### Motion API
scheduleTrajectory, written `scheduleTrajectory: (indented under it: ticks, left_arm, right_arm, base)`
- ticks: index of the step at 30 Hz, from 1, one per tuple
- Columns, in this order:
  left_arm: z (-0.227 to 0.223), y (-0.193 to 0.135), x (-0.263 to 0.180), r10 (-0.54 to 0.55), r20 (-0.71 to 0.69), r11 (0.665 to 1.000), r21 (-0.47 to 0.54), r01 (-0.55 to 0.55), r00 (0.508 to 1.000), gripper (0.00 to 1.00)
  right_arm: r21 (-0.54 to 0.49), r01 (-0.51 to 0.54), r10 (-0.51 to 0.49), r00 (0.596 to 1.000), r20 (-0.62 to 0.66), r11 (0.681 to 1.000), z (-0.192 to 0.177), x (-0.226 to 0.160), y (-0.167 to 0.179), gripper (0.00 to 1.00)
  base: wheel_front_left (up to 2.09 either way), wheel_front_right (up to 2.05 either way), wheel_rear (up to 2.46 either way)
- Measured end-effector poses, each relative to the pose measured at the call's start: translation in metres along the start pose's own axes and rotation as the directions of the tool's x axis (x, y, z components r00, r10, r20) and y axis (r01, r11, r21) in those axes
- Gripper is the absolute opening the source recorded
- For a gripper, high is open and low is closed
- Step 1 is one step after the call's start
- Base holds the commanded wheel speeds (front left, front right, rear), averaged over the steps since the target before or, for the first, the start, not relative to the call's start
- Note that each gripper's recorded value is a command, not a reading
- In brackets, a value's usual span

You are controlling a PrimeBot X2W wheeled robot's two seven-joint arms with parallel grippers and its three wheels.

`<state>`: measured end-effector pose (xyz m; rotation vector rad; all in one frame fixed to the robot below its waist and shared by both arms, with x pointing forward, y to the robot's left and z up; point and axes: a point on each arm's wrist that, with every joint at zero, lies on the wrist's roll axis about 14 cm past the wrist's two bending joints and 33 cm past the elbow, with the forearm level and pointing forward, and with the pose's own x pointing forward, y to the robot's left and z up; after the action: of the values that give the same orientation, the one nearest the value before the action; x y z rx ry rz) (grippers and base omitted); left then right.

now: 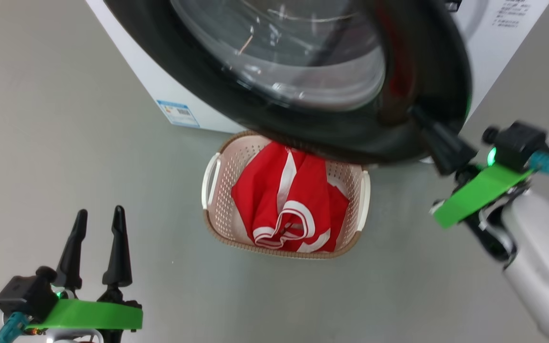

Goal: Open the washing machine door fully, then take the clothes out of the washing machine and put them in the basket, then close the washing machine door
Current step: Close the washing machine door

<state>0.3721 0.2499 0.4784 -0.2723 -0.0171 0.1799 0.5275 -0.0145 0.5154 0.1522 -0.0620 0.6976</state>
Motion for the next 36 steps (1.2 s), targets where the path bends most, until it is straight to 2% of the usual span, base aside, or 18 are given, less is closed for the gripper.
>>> scheduleTrajectory:
  ticks: [13, 22, 36]
  left_arm:
    - [-0.011, 0.005, 0.012, 0.019, -0.028, 1.000, 0.016, -0.019, 0.999, 1.00]
    - [-0.016, 0.008, 0.013, 0.029, -0.040, 0.999, 0.017, -0.028, 0.999, 1.00]
    - [-0.010, 0.003, 0.012, 0.015, -0.023, 1.000, 0.008, -0.015, 1.000, 1.00]
  right_arm:
    - [-0.059, 0.077, -0.075, 0.997, 0.021, 0.995, 0.008, 0.040, -0.051, 0.00]
    - [-0.083, 0.128, -0.123, 0.990, 0.063, 0.988, 0.026, 0.060, -0.078, 0.00]
    - [-0.088, 0.167, -0.159, 0.984, 0.083, 0.982, 0.039, 0.057, -0.082, 0.00]
  base:
    - [0.00, 0.00, 0.00]
    - [0.00, 0.00, 0.00]
    - [0.00, 0.00, 0.00]
